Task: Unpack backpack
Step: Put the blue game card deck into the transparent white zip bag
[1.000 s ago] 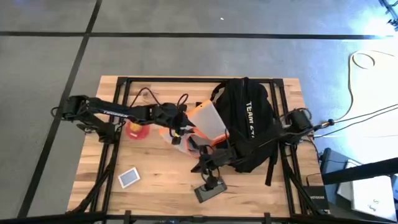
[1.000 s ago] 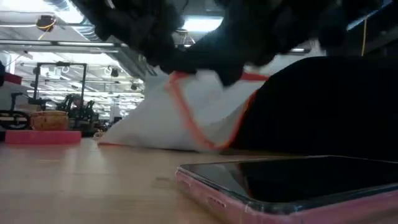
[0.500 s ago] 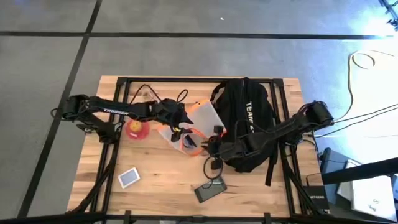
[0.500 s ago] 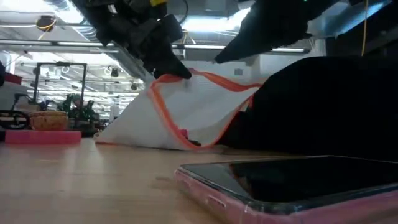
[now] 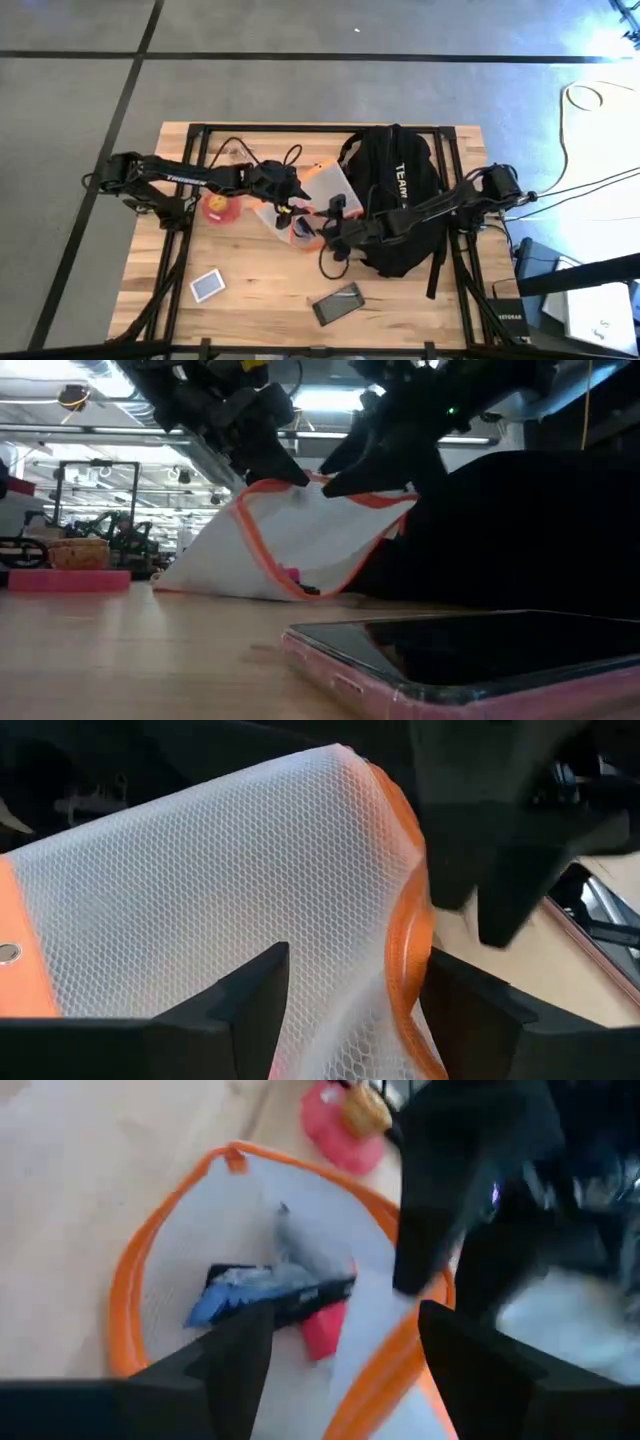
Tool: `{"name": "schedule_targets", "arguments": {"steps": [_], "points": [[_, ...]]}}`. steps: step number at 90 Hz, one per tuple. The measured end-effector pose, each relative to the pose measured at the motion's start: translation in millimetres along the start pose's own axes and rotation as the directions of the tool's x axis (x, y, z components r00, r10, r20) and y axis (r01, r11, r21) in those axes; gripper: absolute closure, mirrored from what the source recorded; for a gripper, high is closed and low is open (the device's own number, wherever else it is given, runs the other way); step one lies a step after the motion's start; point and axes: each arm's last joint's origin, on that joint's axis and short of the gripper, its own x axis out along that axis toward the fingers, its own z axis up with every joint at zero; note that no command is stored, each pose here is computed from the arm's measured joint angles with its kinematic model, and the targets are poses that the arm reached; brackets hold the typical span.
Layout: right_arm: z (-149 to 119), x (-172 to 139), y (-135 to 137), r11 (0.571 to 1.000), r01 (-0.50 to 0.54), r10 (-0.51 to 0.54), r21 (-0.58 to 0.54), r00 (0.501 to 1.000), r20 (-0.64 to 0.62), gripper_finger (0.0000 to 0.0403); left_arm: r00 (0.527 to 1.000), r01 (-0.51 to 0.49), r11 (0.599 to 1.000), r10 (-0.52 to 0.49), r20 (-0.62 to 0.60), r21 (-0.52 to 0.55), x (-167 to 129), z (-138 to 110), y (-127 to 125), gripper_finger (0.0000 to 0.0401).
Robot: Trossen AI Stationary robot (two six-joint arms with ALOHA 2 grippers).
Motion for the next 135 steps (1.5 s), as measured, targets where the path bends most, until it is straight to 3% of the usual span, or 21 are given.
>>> {"name": "schedule_targets", "arguments": {"steps": [11,28,57,103,125,135], "points": [[4.6,1.8,-0.6,0.990,0.106,-0.105,-0.093,0.994,0.011,0.0189,1.000,-0.019,1.000,0.019,0.001,-0.004,0.0,0.1,0.7,0.0201],[-4.1,7.3,-8.6,0.976,0.115,-0.125,-0.183,0.991,-0.046,0.0229,1.000,-0.027,1.000,0.027,0.000,-0.007,0.0,-0.1,0.8,0.0201],[-12.9,14.7,-16.6,0.980,0.080,-0.093,-0.183,0.993,-0.067,0.0285,1.000,-0.029,1.000,0.029,0.000,-0.011,0.0,-0.1,0.8,0.0201],[-24.9,34.8,-4.8,0.953,0.089,-0.125,-0.288,0.986,-0.108,0.0297,1.000,-0.029,0.999,0.029,-0.003,-0.021,0.0,-0.5,1.0,0.0201],[-24.7,34.7,-5.6,0.952,0.103,-0.140,-0.288,0.984,-0.111,0.0389,1.000,-0.029,0.999,0.029,-0.002,-0.022,0.0,-0.4,1.0,0.0201],[-24.6,34.8,-5.6,0.953,0.104,-0.141,-0.283,0.984,-0.111,0.0392,1.000,-0.029,0.999,0.029,-0.001,-0.023,0.0,-0.4,1.0,0.0201]]}}
